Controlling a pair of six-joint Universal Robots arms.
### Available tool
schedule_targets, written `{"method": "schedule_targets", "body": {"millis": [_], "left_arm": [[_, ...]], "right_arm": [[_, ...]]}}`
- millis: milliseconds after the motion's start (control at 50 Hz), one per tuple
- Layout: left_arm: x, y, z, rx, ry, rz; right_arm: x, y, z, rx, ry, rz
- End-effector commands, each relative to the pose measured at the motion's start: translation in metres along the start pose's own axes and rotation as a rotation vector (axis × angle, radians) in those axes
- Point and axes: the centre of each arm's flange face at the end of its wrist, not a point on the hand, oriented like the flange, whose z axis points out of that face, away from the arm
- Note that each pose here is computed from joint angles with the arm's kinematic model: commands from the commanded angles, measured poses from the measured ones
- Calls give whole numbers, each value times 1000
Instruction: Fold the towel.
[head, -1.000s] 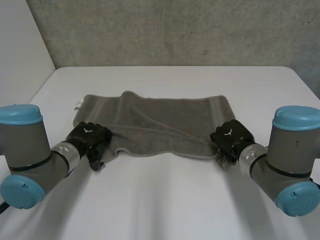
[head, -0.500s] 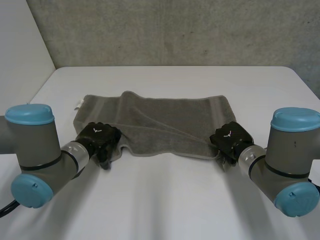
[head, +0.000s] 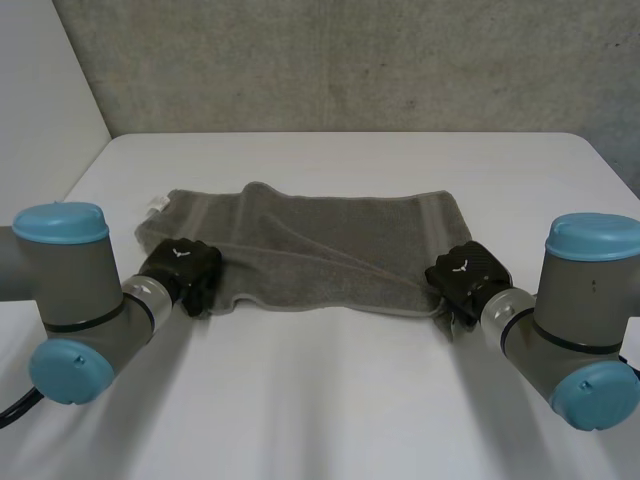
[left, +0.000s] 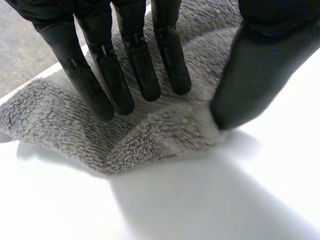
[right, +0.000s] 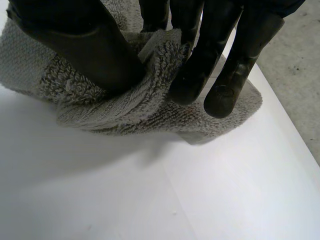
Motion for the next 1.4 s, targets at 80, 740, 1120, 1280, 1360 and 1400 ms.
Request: {"method": "schedule_targets", "body": {"millis": [80, 740, 1120, 1280, 1360, 1400], "left_arm": [[-10, -25, -14, 77, -39, 4], [-34, -15, -15, 91, -106, -18], [20, -12, -63, 83, 26, 31], [17, -2, -57, 49, 15, 49], [14, 7, -48, 25, 5, 75], [12, 9, -45, 20, 1, 80]], "right_arm": [[9, -7, -2, 20, 25, 9], [20, -1, -10, -53, 16, 108], [13, -1, -11, -47, -3, 105], [11, -1, -11, -46, -10, 102], [10, 0, -11, -48, -11, 102], [10, 0, -11, -48, -11, 102]]}}
